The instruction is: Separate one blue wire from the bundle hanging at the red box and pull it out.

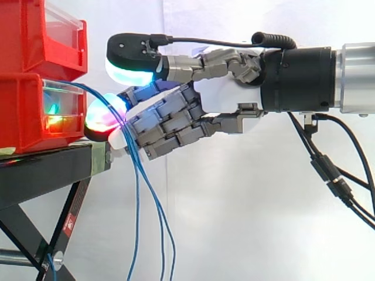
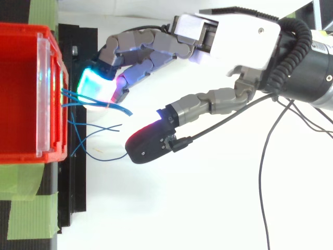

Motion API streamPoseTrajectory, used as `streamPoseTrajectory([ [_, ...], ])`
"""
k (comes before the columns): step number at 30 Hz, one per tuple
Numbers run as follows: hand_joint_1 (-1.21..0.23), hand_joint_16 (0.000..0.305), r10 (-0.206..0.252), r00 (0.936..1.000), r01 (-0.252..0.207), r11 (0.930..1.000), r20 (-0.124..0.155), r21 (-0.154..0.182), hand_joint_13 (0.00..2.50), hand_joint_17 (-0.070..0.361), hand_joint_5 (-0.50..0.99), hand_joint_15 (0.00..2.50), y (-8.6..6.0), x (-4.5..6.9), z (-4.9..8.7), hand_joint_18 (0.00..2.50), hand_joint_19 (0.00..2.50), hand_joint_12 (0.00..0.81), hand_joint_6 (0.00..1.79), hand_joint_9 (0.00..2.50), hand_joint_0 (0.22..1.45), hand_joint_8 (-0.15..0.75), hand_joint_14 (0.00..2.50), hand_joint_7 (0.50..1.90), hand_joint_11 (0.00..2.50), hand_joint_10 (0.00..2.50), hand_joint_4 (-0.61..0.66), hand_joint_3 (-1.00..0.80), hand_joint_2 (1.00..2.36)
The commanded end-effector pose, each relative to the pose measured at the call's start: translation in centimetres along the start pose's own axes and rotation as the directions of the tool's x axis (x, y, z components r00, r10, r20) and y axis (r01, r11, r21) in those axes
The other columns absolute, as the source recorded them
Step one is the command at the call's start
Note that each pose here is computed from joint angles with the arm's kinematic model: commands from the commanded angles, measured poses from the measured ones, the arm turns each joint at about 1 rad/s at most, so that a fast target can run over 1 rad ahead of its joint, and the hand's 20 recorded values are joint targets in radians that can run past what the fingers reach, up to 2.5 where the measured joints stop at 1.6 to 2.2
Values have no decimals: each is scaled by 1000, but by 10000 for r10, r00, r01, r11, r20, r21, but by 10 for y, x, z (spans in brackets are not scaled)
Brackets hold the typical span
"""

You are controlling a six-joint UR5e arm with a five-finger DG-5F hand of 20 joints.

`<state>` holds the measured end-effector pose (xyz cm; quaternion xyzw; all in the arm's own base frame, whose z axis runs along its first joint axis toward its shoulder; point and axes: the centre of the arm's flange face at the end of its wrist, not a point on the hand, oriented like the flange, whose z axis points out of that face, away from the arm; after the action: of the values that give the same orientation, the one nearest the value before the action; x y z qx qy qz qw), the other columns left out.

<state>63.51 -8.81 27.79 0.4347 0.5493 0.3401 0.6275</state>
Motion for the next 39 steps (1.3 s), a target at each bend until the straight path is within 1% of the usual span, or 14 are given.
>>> streamPoseTrajectory([
  [1, -721, 58, 157, 9998, -158, 9999, 129, 66, 469, 130, -138, 269, 0, -1, 0, 389, 231, 411, 502, 769, 594, 352, 9, 1085, 456, 11, 349, -471, 1002],
  [14, -730, 57, 116, 9999, -116, 9999, -2, 60, 485, 129, -136, 282, 1, 9, 0, 419, 239, 412, 502, 779, 600, 350, 9, 1095, 463, 11, 341, -473, 1003],
  [18, -724, 57, 94, 9999, -91, 9997, -144, 239, 485, 129, -135, 280, -11, 16, 2, 419, 251, 411, 502, 780, 598, 350, 9, 1090, 464, 11, 349, -473, 1002],
  [20, -722, 57, 346, 9992, -339, 9988, -199, 360, 488, 129, -135, 289, -21, 21, 4, 422, 250, 412, 502, 780, 597, 352, 11, 1095, 472, 11, 348, -469, 1002],
  [22, -720, 57, 581, 9981, -573, 9978, -200, 345, 491, 129, -135, 287, -20, 22, 4, 423, 261, 414, 502, 781, 596, 353, 9, 1096, 473, 14, 348, -468, 1002],
  [24, -718, 57, 1146, 9933, -1139, 9929, -180, 356, 492, 128, -134, 291, -20, 22, 4, 427, 260, 413, 502, 783, 597, 353, 9, 1096, 475, 13, 344, -467, 1002],
  [26, -717, 57, 1424, 9897, -1417, 9893, -166, 347, 493, 128, -134, 291, -20, 22, 4, 428, 255, 413, 502, 785, 597, 354, 9, 1097, 471, 13, 344, -468, 1003],
  [28, -715, 57, 2012, 9795, -2006, 9790, -130, 359, 494, 128, -132, 290, -20, 23, 4, 432, 266, 413, 502, 793, 599, 358, 9, 1105, 482, 13, 348, -471, 1002],
  [29, -716, 57, 2157, 9764, -2152, 9758, -112, 378, 497, 128, -131, 285, -21, 22, 4, 434, 259, 412, 502, 794, 599, 355, 9, 1106, 478, 11, 347, -469, 1002],
  [30, -717, 57, 2157, 9764, -2152, 9758, -112, 378, 498, 128, -130, 286, -21, 22, 4, 436, 266, 413, 502, 797, 601, 355, 9, 1116, 479, 12, 341, -469, 1002],
  [33, -726, 57, 2693, 9630, -2687, 9625, -91, 384, 505, 128, -127, 292, -20, 22, 4, 443, 256, 414, 502, 795, 606, 356, 9, 1139, 482, 13, 334, -465, 1003],
  [35, -731, 57, 2796, 9601, -2791, 9595, -87, 385, 507, 127, -125, 295, -20, 22, 4, 448, 259, 415, 501, 794, 609, 354, 10, 1153, 483, 13, 335, -464, 1003],
  [38, -741, 57, 2815, 9595, -2810, 9590, -85, 371, 511, 128, -124, 293, -20, 22, 4, 456, 269, 414, 501, 793, 614, 354, 9, 1168, 490, 13, 322, -459, 1003],
  [39, -745, 57, 2811, 9596, -2805, 9591, -102, 383, 512, 128, -121, 296, -21, 23, 4, 458, 269, 414, 500, 793, 615, 355, 9, 1213, 497, 11, 307, -450, 1005],
])
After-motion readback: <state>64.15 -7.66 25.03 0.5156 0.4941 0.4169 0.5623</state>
